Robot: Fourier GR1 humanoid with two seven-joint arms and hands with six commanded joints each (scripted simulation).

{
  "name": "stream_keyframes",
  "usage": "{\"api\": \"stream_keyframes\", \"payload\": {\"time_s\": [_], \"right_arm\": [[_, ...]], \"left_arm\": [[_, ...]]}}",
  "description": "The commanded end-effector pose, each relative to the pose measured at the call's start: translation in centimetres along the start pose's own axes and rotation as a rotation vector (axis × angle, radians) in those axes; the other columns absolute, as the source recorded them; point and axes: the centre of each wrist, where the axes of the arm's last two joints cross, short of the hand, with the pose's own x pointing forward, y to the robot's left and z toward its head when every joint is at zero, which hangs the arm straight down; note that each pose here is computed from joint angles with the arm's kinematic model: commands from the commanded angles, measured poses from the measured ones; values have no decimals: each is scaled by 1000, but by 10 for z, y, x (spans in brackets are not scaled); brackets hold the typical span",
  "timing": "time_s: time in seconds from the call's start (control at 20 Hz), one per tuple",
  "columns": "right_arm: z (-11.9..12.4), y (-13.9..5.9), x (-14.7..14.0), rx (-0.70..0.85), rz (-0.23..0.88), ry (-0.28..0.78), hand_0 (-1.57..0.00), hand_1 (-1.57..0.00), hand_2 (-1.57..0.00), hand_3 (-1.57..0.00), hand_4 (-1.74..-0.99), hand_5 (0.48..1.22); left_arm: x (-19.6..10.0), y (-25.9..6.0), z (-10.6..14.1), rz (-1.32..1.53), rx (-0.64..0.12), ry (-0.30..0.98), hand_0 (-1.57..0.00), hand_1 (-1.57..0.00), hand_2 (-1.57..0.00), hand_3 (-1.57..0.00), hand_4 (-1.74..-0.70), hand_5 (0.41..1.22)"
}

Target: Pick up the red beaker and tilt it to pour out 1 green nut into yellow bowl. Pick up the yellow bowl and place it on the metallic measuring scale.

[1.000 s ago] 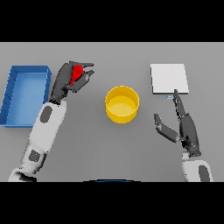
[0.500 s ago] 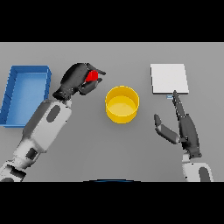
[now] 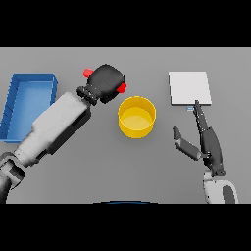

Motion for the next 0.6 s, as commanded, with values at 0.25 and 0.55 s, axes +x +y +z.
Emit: {"api": "stream_keyframes", "payload": {"time_s": [0.25,0.55], "right_arm": [[1,6,1,-19,-22,18,1,1,1,1,-1220,657],[-1,6,0,-18,5,5,1,1,1,1,-1191,649]], "left_arm": [[25,13,-20,-279,-172,-97,-1571,-1571,-1571,-1571,-1694,1216],[35,27,-31,-542,-273,-104,-1571,-1571,-1571,-1571,-1728,1220]]}}
